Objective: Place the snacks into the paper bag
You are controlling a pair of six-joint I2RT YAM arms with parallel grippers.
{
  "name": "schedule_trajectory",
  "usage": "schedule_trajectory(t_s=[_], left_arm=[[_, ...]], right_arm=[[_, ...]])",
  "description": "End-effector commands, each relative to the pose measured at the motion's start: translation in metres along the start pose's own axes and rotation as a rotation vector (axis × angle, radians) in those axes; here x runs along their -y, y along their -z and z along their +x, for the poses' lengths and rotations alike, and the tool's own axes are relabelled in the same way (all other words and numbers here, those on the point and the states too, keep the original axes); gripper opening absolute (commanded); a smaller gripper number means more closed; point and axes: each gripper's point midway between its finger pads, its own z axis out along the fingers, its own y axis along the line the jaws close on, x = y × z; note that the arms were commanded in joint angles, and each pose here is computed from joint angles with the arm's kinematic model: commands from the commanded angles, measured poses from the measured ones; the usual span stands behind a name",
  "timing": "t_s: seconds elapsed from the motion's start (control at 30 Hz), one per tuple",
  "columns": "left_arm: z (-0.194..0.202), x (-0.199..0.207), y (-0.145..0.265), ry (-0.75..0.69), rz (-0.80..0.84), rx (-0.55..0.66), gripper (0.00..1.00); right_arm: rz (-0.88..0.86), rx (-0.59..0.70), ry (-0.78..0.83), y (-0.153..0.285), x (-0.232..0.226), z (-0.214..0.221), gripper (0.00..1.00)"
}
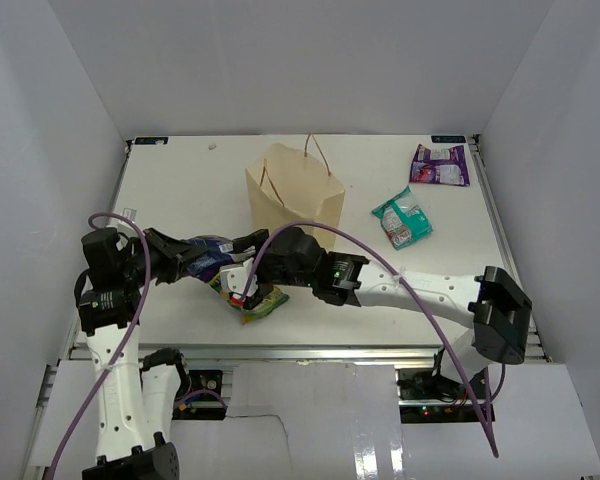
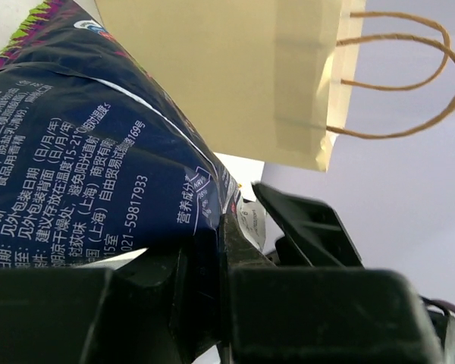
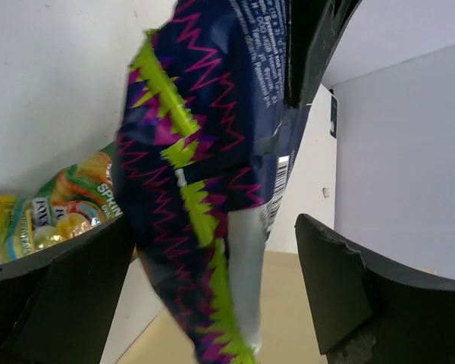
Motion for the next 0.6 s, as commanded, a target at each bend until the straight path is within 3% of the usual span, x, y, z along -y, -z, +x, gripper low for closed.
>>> schedule_trajectory(t_s=[0.0, 0.07, 0.13, 0.23, 0.27, 0.3, 0.4, 0.57], left_arm=[[0.009, 0.043, 0.019, -0.066, 0.158, -0.029, 0.00], [0.011, 0.046, 0.022, -0.071, 0.170, -0.029, 0.00], [0.012, 0.049, 0.024, -0.073, 0.178, -0.034, 0.00], [0.012, 0.053, 0.026, -0.082, 0.188, -0.031, 0.00], [0.012, 0.054, 0.026, -0.084, 0.189, -0.028, 0.02], [0.011, 0.055, 0.027, -0.090, 0.190, -0.025, 0.07], [0.008, 0.058, 0.029, -0.111, 0.190, -0.006, 0.24], [0.001, 0.069, 0.033, -0.156, 0.200, 0.021, 0.49]], right_arm=[[0.144, -0.008, 0.033, -0.008, 0.044, -0.015, 0.90], [0.118, -0.039, 0.026, -0.017, 0.038, -0.008, 0.91], [0.101, -0.031, 0.020, -0.019, 0.039, -0.011, 0.99], [-0.003, 0.015, -0.002, -0.019, 0.026, -0.024, 0.56], [-0.037, 0.022, -0.011, -0.016, 0.021, -0.028, 0.34], [-0.083, 0.035, -0.020, -0.012, 0.013, -0.031, 0.26], [-0.127, 0.086, -0.019, 0.000, 0.011, -0.046, 0.08], [-0.167, 0.154, -0.051, 0.023, 0.012, -0.066, 0.08]])
